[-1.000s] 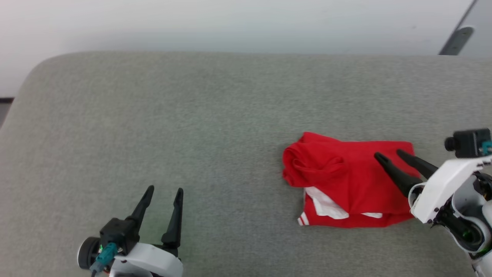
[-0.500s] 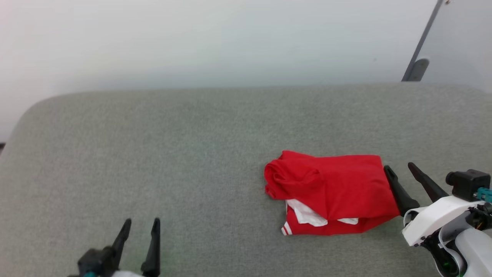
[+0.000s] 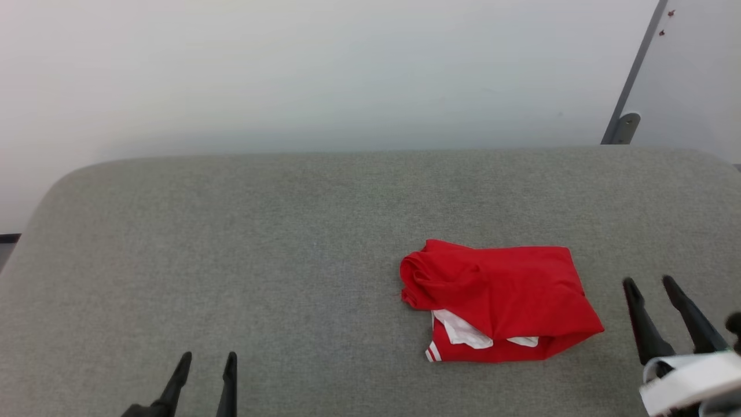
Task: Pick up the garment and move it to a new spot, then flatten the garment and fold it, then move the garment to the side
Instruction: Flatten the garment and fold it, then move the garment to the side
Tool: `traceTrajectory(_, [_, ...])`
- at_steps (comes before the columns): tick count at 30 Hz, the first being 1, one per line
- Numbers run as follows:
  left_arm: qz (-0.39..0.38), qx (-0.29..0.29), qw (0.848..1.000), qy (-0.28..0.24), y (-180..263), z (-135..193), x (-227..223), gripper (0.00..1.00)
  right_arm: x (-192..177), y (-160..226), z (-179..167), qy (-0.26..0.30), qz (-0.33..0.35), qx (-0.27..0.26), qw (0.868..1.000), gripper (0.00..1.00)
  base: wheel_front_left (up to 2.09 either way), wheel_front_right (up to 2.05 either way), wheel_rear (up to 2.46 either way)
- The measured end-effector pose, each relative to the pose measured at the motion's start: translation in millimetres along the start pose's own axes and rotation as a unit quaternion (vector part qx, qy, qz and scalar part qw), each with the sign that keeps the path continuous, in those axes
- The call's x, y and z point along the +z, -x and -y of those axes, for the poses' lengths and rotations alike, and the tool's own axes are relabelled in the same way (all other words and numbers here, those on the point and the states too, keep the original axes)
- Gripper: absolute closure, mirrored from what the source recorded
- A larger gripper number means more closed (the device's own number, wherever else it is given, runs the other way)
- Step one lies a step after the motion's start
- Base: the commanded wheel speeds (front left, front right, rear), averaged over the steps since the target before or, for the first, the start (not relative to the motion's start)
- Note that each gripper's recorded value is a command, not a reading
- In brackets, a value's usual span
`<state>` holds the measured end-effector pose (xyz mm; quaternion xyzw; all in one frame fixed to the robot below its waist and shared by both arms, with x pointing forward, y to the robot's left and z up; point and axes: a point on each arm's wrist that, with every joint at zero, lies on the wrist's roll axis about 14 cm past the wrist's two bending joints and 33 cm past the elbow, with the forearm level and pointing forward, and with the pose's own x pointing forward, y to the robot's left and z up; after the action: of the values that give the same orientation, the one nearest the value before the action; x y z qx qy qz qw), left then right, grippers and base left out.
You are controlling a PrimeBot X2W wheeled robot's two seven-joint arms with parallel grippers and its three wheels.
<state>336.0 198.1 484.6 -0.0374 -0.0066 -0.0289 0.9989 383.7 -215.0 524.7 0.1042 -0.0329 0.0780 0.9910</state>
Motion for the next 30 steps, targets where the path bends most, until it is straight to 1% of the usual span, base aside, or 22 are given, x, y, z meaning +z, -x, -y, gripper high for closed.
traceTrajectory(5, [0.004,0.003,1.000,-0.005,12,-1,3,0.00,8,16,1,-0.009,0.022,-0.012,1.000,0.00,0.00,0.00,0.00])
traceTrajectory(10, [0.009,0.008,1.000,-0.009,25,-4,6,0.00,14,30,0,-0.004,0.037,-0.018,0.999,0.00,0.00,0.00,0.00])
traceTrajectory(17, [0.019,0.011,1.000,-0.018,38,-4,14,0.00,15,44,-2,-0.006,0.032,-0.024,0.999,0.00,0.00,0.00,0.00])
traceTrajectory(30, [0.023,0.014,0.999,-0.018,41,-2,15,0.00,18,46,-12,-0.015,0.028,-0.022,0.999,0.00,0.00,0.00,0.00])
